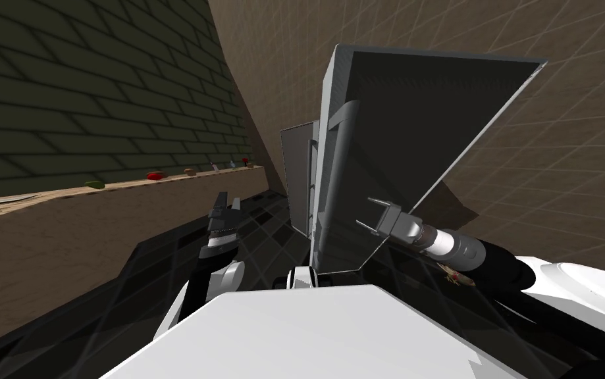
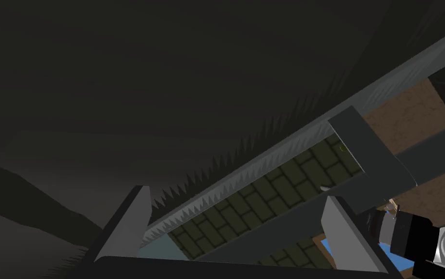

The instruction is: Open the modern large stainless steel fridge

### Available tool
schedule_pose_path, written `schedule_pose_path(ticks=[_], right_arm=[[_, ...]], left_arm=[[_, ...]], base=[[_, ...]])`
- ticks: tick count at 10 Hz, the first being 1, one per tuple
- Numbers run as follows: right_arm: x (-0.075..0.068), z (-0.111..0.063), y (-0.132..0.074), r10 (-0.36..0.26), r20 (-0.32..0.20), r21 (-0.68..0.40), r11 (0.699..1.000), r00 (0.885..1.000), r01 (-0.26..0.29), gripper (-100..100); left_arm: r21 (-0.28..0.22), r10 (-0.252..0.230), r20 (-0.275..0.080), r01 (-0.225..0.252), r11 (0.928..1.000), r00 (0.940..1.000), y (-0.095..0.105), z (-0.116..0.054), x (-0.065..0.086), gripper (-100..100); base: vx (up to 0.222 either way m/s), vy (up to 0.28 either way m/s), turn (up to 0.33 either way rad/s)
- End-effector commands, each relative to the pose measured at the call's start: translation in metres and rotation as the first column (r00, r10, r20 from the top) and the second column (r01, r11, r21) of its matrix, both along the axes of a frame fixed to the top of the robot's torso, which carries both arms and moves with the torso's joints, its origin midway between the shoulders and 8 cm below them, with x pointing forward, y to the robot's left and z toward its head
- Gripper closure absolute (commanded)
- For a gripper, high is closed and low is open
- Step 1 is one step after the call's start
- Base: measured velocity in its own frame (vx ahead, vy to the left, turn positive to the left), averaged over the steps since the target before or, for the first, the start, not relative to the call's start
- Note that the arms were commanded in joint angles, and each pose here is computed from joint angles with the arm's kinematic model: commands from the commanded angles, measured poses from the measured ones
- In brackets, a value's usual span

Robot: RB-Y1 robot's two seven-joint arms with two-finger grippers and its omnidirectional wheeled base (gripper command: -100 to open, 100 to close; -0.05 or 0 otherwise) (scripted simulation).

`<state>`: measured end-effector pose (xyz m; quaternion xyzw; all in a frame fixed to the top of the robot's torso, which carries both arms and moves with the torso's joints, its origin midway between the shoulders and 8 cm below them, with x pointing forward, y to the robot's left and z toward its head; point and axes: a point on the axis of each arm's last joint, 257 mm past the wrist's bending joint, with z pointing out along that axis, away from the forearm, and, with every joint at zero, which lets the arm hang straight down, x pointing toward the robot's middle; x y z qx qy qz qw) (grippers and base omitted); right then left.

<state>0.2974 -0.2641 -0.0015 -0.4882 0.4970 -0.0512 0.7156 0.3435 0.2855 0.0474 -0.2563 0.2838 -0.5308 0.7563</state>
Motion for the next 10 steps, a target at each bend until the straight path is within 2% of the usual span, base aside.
schedule_pose_path(ticks=[1,5,10], right_arm=[[0.004,0.006,-0.014,-0.025,0.024,-0.077,0.997,0.999,0.026,-100],[0.010,0.018,-0.032,-0.039,0.068,-0.222,0.974,0.997,0.053,-100],[0.014,0.041,-0.044,-0.035,0.135,-0.341,0.937,0.990,0.080,-100]], left_arm=[[0.000,0.000,0.000,0.000,1.0000,1.0000,0.000,0.000,0.000,0],[0.000,0.000,0.000,0.000,1.0000,1.0000,0.000,0.000,0.000,0],[0.000,0.000,0.000,0.000,1.0000,1.0000,0.000,0.000,0.000,0]], base=[[0.021,0.006,-0.003],[0.016,0.004,-0.014],[0.019,0.007,-0.015]])
